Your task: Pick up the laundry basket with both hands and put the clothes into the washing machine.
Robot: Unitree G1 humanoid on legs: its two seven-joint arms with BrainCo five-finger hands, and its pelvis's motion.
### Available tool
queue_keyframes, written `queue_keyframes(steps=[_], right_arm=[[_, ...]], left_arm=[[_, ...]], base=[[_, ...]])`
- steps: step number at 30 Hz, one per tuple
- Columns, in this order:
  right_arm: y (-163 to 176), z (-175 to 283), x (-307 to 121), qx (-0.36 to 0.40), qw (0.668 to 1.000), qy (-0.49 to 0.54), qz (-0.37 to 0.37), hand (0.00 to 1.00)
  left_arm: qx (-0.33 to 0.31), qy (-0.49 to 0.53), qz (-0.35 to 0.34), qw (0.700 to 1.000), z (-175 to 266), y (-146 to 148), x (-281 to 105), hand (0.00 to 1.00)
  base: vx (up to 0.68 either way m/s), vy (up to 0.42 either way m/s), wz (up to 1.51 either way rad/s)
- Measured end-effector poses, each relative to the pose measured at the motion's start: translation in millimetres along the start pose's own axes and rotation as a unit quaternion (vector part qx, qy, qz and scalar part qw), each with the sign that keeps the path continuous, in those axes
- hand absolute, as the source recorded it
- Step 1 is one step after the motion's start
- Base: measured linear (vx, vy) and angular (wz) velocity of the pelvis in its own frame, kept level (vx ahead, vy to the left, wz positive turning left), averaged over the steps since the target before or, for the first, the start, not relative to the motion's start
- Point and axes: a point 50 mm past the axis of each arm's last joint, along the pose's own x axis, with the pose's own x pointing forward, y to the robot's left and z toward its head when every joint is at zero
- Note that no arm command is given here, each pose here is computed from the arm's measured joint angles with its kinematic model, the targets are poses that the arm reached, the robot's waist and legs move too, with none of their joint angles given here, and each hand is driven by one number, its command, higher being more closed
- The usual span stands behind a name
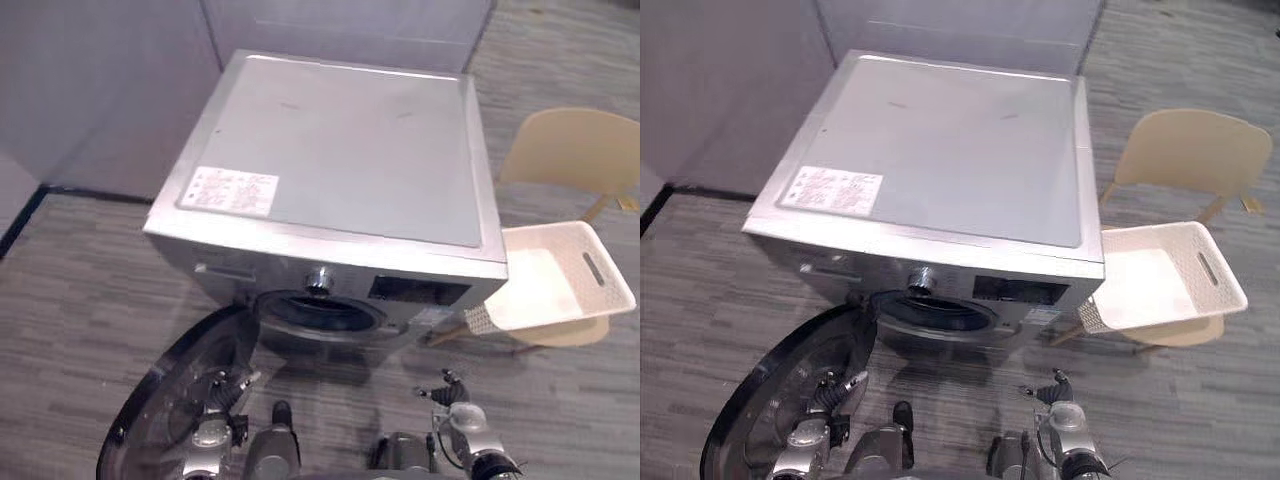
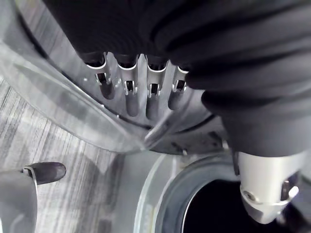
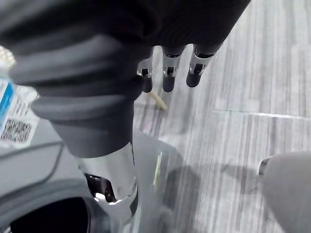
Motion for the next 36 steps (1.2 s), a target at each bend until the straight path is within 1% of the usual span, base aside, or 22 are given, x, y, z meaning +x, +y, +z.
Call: queue_keyframes(steps=[1,3,5,6,9,15,18,19,21,24,26,28,29,31,32,34,36], right_arm=[[0.4,5.3,0.7,0.000,1.000,-0.009,0.000,0.00],[-3.5,32.9,5.0,0.006,0.999,-0.053,-0.008,0.00],[-7.1,46.2,5.9,0.012,0.997,-0.078,-0.019,0.00],[-11.8,41.2,6.4,0.008,0.997,-0.067,-0.026,0.00],[-17.6,11.7,1.4,0.009,0.999,-0.025,-0.041,0.00],[-37.8,-0.4,1.6,0.012,0.998,-0.004,-0.067,0.00],[-40.0,-14.4,-0.6,0.025,0.997,0.021,-0.073,0.00],[-36.9,-25.4,-4.2,0.030,0.996,0.037,-0.069,0.00],[-38.2,-33.9,-6.9,0.033,0.996,0.048,-0.068,0.00],[-41.1,-44.3,-9.5,0.042,0.994,0.065,-0.073,0.00],[-40.3,-49.5,-11.0,0.041,0.994,0.074,-0.071,0.00],[-40.3,-49.0,-10.8,0.041,0.994,0.073,-0.071,0.00],[-40.2,-48.7,-10.7,0.042,0.994,0.072,-0.071,0.00],[-41.3,-45.1,-9.4,0.042,0.994,0.065,-0.071,0.00],[-42.0,-45.0,-9.3,0.041,0.994,0.065,-0.071,0.00],[-44.7,-42.3,-7.9,0.039,0.995,0.061,-0.066,0.00],[-45.0,-36.6,-5.9,0.036,0.996,0.052,-0.066,0.00]], left_arm=[[-0.002,-0.003,0.003,1.000,1.4,0.9,0.0,0.00],[-0.025,-0.013,0.010,1.000,8.2,-4.4,-0.4,0.00],[-0.041,-0.011,0.001,0.999,9.6,-17.2,-2.3,0.00],[-0.039,-0.012,-0.014,0.999,11.1,-26.8,-4.1,0.00],[-0.030,-0.018,-0.025,0.999,12.6,-31.4,-5.6,0.00],[-0.022,-0.041,-0.027,0.999,22.7,-25.7,-3.6,0.00],[-0.018,-0.045,-0.024,0.999,23.4,-21.7,-3.6,0.00],[-0.012,-0.062,-0.017,0.998,29.7,-14.1,-3.4,0.00],[-0.008,-0.092,-0.011,0.996,42.8,-7.9,-3.6,0.00],[-0.004,-0.164,0.003,0.986,77.7,6.1,-5.8,0.00],[-0.010,-0.211,0.025,0.977,103.3,19.6,-6.9,0.00],[-0.019,-0.259,0.075,0.963,133.5,41.9,-6.2,0.00],[-0.022,-0.270,0.093,0.958,141.2,49.2,-6.4,0.00],[-0.030,-0.310,0.152,0.938,169.3,77.1,-8.9,0.00],[-0.028,-0.318,0.165,0.933,174.9,83.0,-9.7,0.00],[-0.011,-0.344,0.215,0.914,195.4,107.8,-14.3,0.00],[-0.003,-0.354,0.249,0.901,206.3,124.6,-17.6,0.00]], base=[[-0.35,-0.260,0.12],[-0.41,-0.280,-0.19],[-0.45,-0.260,-0.08],[-0.31,-0.154,0.47],[-0.35,-0.162,0.49],[-0.19,0.052,0.15],[-0.08,0.205,0.09],[-0.07,0.200,0.23],[-0.05,0.201,0.37],[-0.04,0.162,0.31],[-0.01,0.075,0.08],[0.00,0.030,-0.03],[0.00,0.000,0.00],[0.02,-0.006,-0.04],[0.03,-0.020,-0.04],[0.04,-0.018,-0.04],[0.03,-0.018,-0.04]])
